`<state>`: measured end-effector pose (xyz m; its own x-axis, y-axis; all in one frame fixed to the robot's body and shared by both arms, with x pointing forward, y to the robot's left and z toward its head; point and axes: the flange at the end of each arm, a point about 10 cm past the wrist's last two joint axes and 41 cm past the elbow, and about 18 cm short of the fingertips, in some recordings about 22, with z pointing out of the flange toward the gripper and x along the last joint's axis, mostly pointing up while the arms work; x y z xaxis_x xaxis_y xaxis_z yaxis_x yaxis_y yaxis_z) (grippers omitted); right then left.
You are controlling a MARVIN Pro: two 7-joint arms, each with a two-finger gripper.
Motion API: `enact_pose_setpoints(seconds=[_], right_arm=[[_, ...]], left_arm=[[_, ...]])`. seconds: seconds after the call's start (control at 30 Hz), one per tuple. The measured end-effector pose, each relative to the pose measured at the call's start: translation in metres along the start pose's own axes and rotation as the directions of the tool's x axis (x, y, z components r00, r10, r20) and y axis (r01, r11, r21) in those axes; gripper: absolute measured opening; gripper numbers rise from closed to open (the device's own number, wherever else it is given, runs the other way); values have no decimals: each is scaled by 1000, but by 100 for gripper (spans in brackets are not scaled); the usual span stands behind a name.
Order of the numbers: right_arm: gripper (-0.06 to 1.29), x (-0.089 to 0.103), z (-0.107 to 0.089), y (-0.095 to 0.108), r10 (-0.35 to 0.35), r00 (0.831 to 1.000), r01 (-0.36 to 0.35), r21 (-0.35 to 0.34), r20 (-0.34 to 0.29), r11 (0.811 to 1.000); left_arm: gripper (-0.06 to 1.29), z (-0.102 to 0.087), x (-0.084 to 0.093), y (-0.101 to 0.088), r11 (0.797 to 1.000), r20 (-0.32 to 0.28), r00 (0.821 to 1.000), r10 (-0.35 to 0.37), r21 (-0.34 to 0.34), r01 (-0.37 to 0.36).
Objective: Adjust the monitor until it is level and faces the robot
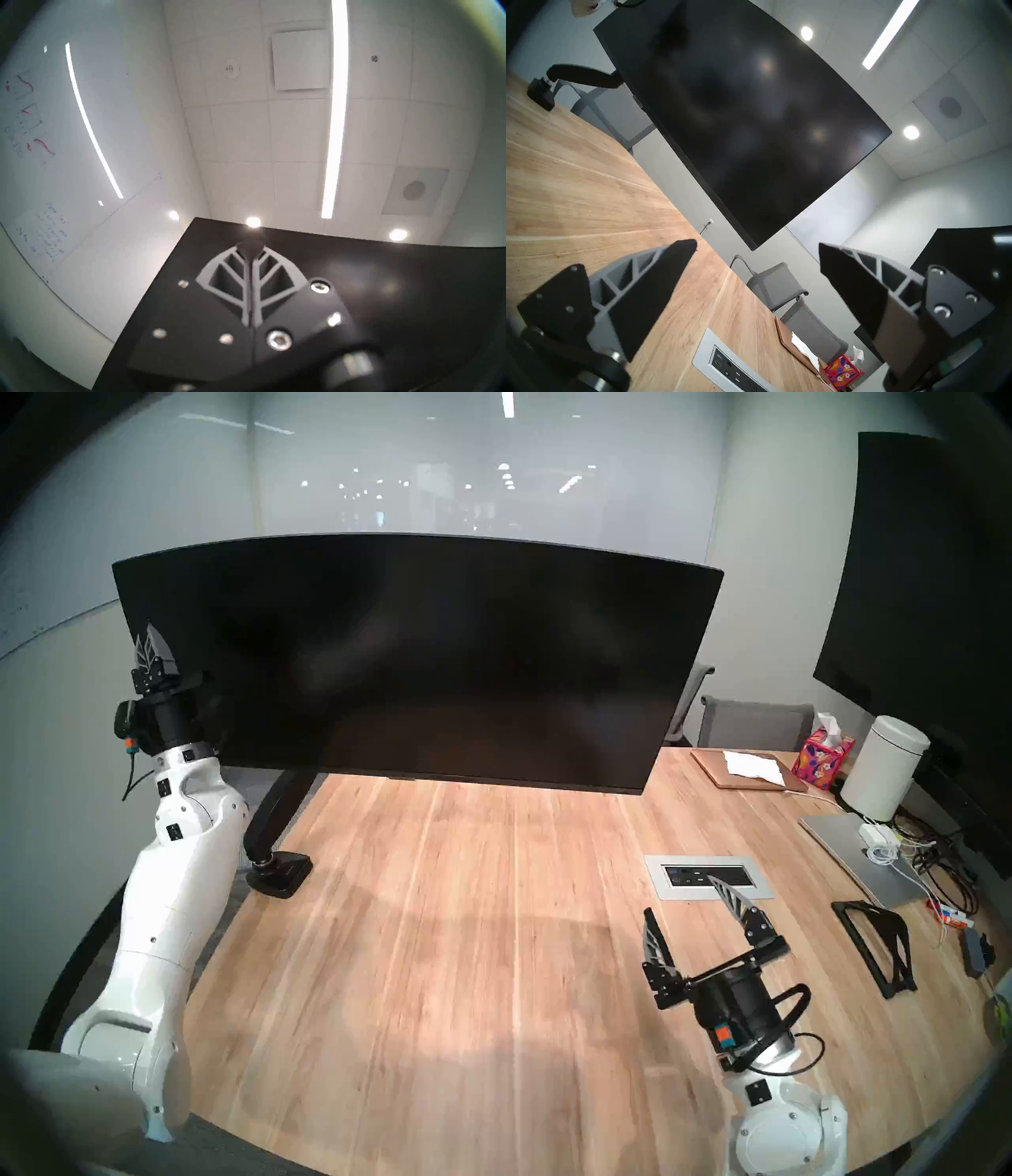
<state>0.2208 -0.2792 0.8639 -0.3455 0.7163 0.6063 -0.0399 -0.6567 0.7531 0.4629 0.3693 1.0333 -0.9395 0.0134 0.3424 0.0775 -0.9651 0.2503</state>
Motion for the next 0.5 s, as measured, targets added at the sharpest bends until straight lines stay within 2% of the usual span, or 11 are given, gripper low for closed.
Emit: enact_pose_setpoints(seconds=[0.13, 0.23, 0.33, 0.47, 0.5], right_arm=[[123, 0, 0, 0, 0, 1000, 0, 0, 0, 1000], [123, 0, 0, 0, 0, 1000, 0, 0, 0, 1000], [123, 0, 0, 0, 0, 1000, 0, 0, 0, 1000], [123, 0, 0, 0, 0, 1000, 0, 0, 0, 1000], [123, 0, 0, 0, 0, 1000, 0, 0, 0, 1000]], left_arm=[[-2, -13, 7, 1, 1000, 13, 1000, -8, 9, 8], [-2, -30, 7, -3, 1000, 67, 998, -3, 27, 1], [-2, -40, 6, -4, 999, 103, 995, -2, 36, -2], [-2, -65, 3, -8, 998, 218, 976, -6, 67, -9], [-2, -68, 4, -8, 997, 230, 973, -8, 71, -9]])
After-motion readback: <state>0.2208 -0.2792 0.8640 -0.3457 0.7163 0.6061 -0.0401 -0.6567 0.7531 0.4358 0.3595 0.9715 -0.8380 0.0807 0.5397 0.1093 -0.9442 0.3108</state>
